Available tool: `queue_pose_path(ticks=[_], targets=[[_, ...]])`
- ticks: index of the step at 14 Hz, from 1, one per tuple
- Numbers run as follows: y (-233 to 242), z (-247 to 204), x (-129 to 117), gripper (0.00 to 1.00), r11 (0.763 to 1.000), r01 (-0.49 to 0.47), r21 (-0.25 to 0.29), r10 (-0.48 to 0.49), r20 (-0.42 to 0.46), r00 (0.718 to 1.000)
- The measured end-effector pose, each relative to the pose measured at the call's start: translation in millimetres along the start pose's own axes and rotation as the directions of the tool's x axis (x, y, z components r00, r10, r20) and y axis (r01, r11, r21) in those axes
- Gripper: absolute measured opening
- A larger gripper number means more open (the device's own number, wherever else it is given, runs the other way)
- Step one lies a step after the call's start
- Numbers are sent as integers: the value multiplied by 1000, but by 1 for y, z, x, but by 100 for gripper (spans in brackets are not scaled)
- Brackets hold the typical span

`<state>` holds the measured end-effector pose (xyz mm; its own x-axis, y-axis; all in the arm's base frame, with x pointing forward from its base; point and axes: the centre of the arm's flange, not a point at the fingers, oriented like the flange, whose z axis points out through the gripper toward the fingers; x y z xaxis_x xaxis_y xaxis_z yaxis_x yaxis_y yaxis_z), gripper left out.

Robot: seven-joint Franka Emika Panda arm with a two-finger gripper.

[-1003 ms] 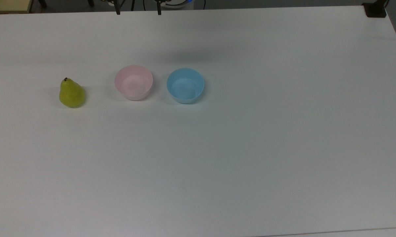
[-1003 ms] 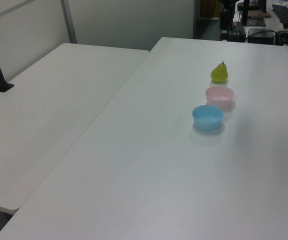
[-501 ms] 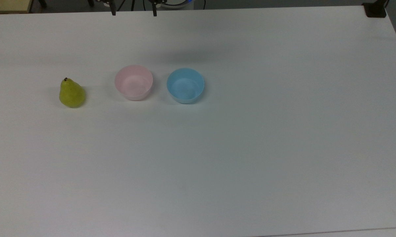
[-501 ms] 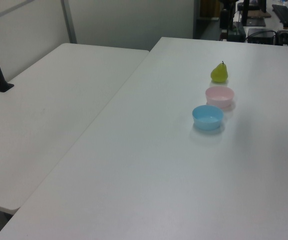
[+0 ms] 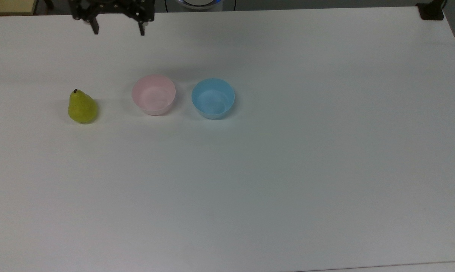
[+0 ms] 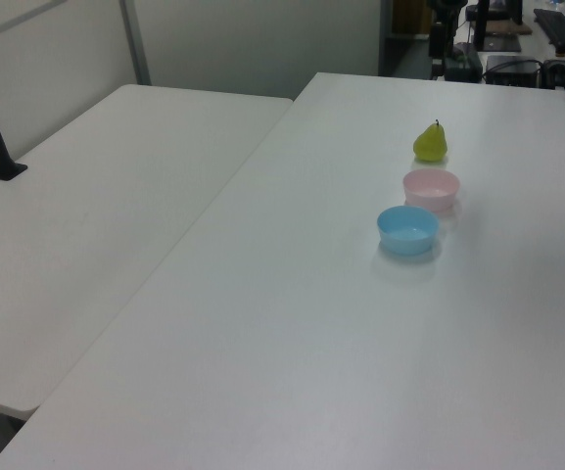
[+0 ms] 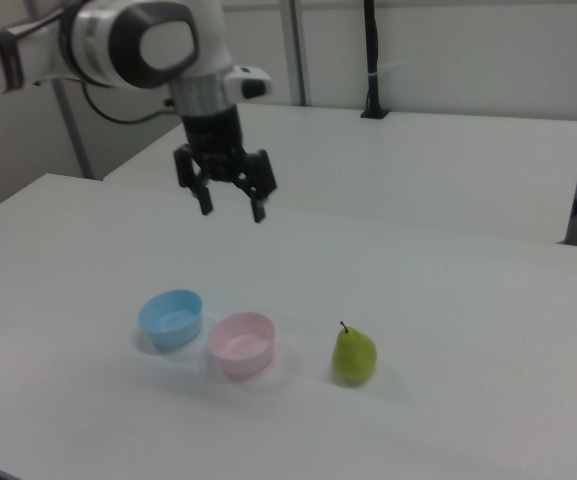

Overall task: Place the pear in the bowl
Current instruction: 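Move the open gripper over the yellow-green pear and lower it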

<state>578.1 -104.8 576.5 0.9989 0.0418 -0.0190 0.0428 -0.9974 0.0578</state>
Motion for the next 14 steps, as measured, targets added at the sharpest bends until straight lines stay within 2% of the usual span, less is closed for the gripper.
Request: queue_pose_path(ticks=[7, 14], targets=[[86, 71, 14, 100, 999, 48, -17, -48, -2, 999], [123, 174, 32, 100, 998, 49, -31, -48, 11, 999]])
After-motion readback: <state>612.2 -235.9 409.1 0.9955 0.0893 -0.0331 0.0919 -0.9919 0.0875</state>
